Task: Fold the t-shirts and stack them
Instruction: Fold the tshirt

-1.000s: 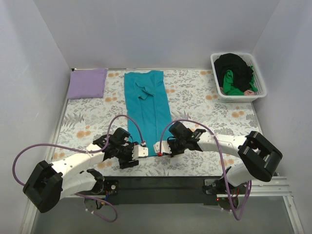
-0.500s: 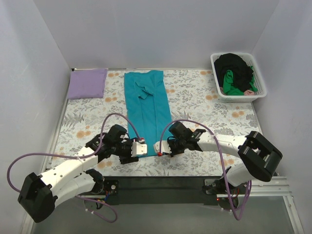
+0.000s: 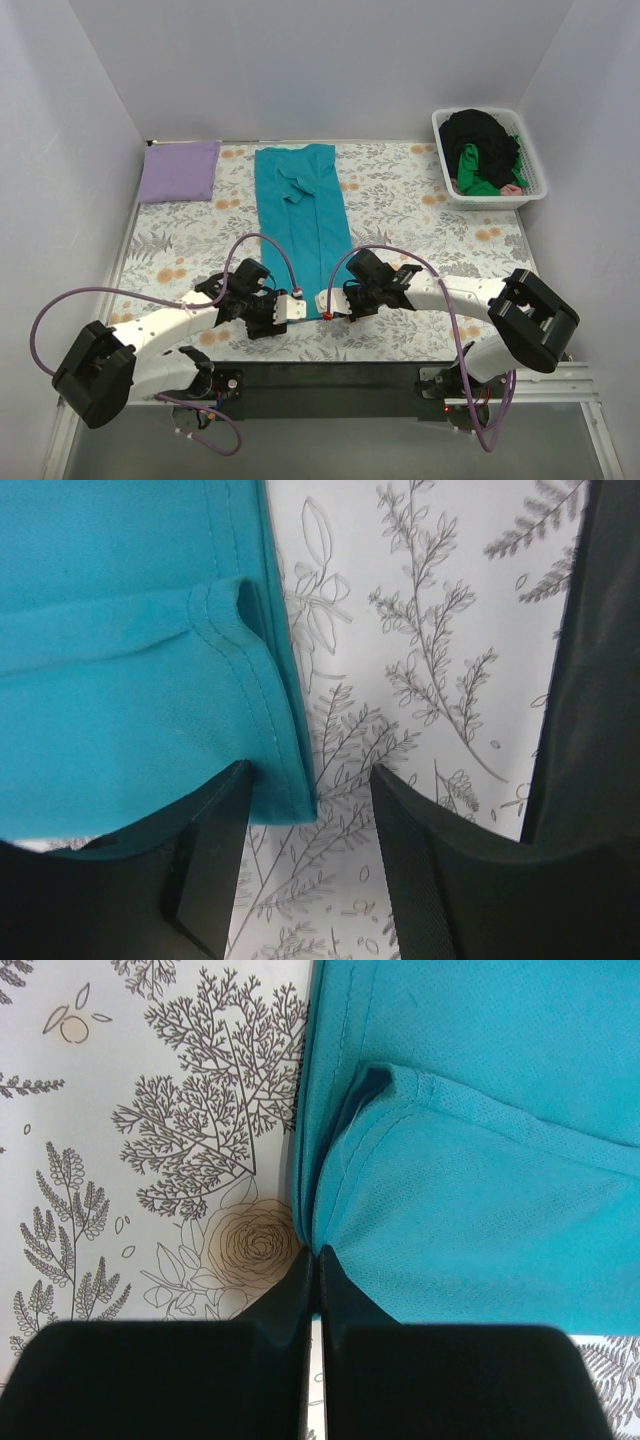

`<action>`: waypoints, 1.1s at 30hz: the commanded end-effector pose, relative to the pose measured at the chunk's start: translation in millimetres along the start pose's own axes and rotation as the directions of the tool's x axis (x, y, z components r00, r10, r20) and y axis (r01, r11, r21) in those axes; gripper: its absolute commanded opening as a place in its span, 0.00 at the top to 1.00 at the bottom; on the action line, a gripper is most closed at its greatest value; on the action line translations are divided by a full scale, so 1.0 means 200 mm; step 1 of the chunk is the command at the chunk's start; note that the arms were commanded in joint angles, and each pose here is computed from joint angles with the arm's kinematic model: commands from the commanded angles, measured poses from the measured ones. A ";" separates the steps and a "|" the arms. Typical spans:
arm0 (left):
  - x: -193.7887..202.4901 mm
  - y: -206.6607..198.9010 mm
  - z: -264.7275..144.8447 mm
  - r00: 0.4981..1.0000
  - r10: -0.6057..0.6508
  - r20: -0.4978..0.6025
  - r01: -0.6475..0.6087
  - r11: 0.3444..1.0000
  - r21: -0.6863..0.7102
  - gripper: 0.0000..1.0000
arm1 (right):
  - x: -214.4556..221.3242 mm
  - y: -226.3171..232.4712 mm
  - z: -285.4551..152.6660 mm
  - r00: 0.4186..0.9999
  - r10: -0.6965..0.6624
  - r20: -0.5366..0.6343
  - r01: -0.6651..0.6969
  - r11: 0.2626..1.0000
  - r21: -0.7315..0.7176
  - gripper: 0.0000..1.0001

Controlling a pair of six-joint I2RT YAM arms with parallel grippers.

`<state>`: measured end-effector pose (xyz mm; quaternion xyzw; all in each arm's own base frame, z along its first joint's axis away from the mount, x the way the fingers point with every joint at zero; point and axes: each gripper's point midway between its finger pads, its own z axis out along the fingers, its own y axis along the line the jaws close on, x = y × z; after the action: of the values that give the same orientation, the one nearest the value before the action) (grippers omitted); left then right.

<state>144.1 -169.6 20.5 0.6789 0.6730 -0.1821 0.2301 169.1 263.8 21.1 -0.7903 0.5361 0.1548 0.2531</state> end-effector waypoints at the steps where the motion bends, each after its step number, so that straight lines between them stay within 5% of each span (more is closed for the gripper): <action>1: 0.08 0.02 0.03 0.998 0.028 -0.057 -0.029 0.999 -0.026 0.51 | 0.10 0.10 0.00 0.995 0.059 -0.078 -0.065 0.995 -0.072 0.99; 5: 0.15 0.02 0.06 0.993 -0.003 -0.118 -0.001 0.999 -0.034 0.59 | 0.11 0.11 0.00 0.992 0.087 -0.093 -0.094 0.992 -0.081 0.99; 14: 0.16 0.04 0.06 0.991 0.029 -0.133 -0.035 0.998 -0.044 1.00 | 0.09 0.11 -0.01 0.991 0.102 -0.086 -0.110 0.990 -0.085 0.99; 33: -0.28 0.02 -0.31 0.993 -0.038 0.109 0.045 0.997 -0.056 1.00 | -0.21 0.04 -0.35 0.994 0.111 0.004 -0.111 0.994 -0.015 0.99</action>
<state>143.5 -178.3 87.3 0.6676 0.6624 -0.1918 0.2807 140.6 253.0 83.0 -0.7677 0.5682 0.1782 0.2368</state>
